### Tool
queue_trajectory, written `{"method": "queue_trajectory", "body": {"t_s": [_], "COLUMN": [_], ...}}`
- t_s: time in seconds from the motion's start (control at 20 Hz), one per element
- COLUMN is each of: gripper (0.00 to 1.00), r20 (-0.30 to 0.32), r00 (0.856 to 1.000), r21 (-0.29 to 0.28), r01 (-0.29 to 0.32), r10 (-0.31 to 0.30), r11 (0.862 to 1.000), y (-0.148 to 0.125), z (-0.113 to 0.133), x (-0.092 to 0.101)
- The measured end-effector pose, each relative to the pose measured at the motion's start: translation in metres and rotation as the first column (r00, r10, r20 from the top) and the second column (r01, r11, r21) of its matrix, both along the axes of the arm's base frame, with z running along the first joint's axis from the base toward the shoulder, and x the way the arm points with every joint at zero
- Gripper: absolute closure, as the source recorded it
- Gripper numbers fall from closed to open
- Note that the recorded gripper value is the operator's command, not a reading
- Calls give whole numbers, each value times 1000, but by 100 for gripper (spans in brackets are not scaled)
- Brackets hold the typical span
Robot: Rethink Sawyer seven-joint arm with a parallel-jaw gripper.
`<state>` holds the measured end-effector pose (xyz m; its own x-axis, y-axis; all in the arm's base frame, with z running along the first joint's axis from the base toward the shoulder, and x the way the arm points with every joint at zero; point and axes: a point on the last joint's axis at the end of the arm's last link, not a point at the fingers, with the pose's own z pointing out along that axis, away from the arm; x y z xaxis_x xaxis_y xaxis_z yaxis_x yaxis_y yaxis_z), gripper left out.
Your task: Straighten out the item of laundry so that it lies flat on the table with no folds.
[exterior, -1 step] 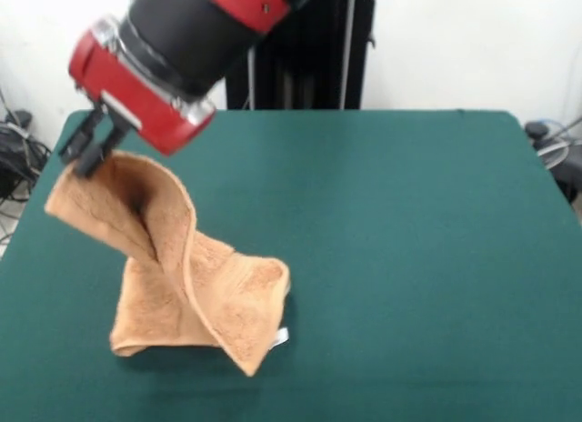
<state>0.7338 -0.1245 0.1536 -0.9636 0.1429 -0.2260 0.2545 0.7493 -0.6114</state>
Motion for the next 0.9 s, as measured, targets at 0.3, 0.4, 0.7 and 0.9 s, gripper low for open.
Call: {"method": "queue_trajectory", "body": {"t_s": [0.3,0.4,0.7,0.9], "gripper": [100,100,100,100], "r20": [43,56,96,113], "r00": [999,998,995,992], "r21": [0,1,1,9], "r01": [10,7,-39,-61], "r10": [-10,-7,39,60], "r11": [1000,1000,999,998], "y": [4,9,43,63], "z": [48,61,94,106], "x": [-3,-5,-12,-17]}}
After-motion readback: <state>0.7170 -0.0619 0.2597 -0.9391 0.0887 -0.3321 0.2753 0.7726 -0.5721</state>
